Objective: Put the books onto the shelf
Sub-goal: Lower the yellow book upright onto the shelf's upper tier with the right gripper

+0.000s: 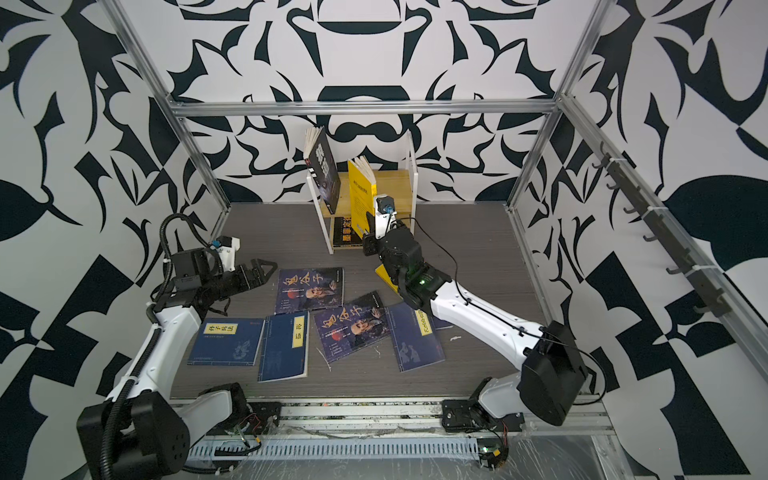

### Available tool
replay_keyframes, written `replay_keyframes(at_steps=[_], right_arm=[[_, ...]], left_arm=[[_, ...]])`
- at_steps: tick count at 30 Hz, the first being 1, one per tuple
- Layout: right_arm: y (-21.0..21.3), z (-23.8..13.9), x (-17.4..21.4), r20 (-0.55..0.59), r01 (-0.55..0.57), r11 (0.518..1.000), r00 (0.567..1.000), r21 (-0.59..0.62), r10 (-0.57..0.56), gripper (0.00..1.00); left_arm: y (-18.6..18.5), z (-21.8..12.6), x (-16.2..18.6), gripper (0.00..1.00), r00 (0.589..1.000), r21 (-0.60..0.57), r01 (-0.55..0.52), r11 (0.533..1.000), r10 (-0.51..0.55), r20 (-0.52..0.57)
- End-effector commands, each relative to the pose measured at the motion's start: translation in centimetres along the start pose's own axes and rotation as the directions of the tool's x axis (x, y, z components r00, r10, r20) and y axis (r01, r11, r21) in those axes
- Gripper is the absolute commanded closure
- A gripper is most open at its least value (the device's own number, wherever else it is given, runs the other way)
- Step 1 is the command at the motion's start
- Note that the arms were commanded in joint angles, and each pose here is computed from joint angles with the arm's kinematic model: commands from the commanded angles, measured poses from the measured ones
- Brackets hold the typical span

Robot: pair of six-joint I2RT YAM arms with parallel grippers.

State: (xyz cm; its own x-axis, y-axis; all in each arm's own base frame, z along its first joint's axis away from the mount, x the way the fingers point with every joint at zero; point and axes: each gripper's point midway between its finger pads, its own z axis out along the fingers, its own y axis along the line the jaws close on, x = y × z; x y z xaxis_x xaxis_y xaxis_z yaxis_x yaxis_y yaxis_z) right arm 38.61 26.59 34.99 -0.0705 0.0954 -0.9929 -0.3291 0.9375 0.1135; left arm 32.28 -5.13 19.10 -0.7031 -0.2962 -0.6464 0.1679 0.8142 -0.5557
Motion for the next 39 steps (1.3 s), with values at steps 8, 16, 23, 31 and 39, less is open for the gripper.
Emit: replay_keyframes(at_steps=[8, 16, 23, 31, 39], right_arm=[[-2.0, 3.1, -7.3, 0.264, -0.183, 0.98, 0.952, 0.079, 0.156, 1.0], [-1.0, 6.6, -6.4, 0.277, -0.175, 0.982, 0.949, 0.077, 0.148, 1.0], [0.3, 10.4, -6.4, 0.303, -0.154, 0.985, 0.945, 0.082, 0.123, 1.0], [0.4, 14.1, -4.9, 0.334, -0.068, 0.982, 0.943, 0.176, 0.006, 1.0], [0.7, 15.5, -3.5, 0.311, -0.081, 0.985, 0.95, 0.152, 0.03, 1.0]], left_arm=[[-0.8, 0.3, 1.4, 0.0, 0.991, 0.021, -0.133, 0.991, 0.133, -0.01], [1.0, 0.1, 1.3, 0.0, 0.984, -0.097, -0.178, 0.979, 0.179, -0.005], [0.9, -0.1, 1.4, 0.0, 0.979, -0.108, -0.203, 0.973, 0.204, -0.001], [0.5, -0.1, 1.6, 0.0, 0.974, -0.104, -0.225, 0.969, 0.226, -0.002], [0.4, -0.1, 1.5, 0.0, 0.973, -0.104, -0.23, 0.968, 0.231, 0.0]])
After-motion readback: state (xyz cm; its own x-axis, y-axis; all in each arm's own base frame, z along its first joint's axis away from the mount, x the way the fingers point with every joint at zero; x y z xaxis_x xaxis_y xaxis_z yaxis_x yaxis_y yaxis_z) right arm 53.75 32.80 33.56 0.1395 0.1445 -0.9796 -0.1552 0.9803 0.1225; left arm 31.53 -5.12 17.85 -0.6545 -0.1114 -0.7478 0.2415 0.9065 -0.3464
